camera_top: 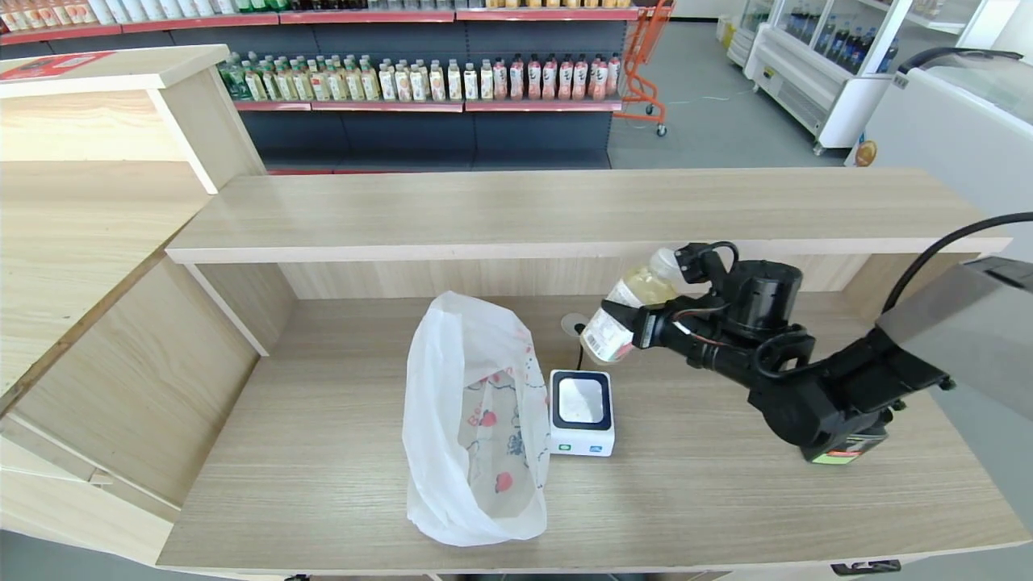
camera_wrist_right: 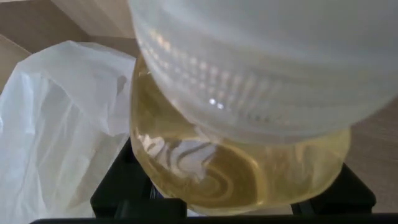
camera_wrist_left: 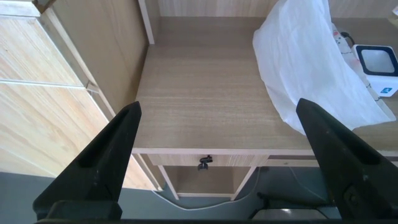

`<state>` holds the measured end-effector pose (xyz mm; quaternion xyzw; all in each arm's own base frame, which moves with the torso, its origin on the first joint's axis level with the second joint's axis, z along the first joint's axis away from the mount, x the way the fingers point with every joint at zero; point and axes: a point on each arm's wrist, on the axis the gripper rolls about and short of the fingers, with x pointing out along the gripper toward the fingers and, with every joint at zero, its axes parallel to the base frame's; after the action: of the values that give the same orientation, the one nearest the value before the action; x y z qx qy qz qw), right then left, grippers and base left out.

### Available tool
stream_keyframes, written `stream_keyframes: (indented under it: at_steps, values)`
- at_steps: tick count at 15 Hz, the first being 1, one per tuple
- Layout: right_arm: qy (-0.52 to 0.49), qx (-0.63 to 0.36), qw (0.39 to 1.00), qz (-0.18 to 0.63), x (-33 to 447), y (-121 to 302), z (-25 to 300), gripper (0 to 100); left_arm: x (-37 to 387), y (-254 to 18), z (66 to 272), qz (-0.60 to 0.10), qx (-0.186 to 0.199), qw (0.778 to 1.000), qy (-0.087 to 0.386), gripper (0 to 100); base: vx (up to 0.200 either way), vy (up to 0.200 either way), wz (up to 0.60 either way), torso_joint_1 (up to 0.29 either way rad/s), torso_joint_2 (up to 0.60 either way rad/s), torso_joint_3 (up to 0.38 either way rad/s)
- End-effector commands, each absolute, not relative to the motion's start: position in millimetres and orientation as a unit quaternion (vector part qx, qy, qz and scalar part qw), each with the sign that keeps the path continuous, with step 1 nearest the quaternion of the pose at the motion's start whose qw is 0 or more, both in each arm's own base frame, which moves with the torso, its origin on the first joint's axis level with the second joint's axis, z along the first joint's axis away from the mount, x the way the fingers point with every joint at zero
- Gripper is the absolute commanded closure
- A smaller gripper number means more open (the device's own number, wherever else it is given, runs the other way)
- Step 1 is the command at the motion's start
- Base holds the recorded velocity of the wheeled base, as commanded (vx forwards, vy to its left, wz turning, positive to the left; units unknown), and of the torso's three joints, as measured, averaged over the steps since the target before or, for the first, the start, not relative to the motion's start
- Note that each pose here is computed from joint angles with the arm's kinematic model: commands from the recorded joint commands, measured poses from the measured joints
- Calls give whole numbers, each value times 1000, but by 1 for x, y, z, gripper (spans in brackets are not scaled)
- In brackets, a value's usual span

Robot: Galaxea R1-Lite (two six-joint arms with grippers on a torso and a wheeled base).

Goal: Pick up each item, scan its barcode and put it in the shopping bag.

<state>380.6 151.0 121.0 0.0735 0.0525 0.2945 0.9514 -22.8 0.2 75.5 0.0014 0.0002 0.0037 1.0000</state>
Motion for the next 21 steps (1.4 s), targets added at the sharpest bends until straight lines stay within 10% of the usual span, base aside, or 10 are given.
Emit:
stream_keyframes:
  at_steps: [1, 21]
  values:
    - [76, 76, 938, 331, 390, 179, 103, 100, -23, 0, 75, 4, 2, 1000, 0, 0, 0, 0, 0, 0, 0, 0]
    - [77, -64, 839, 535, 399, 275, 25, 100, -23, 0, 75, 4, 2, 1000, 0, 0, 0, 0, 0, 0, 0, 0]
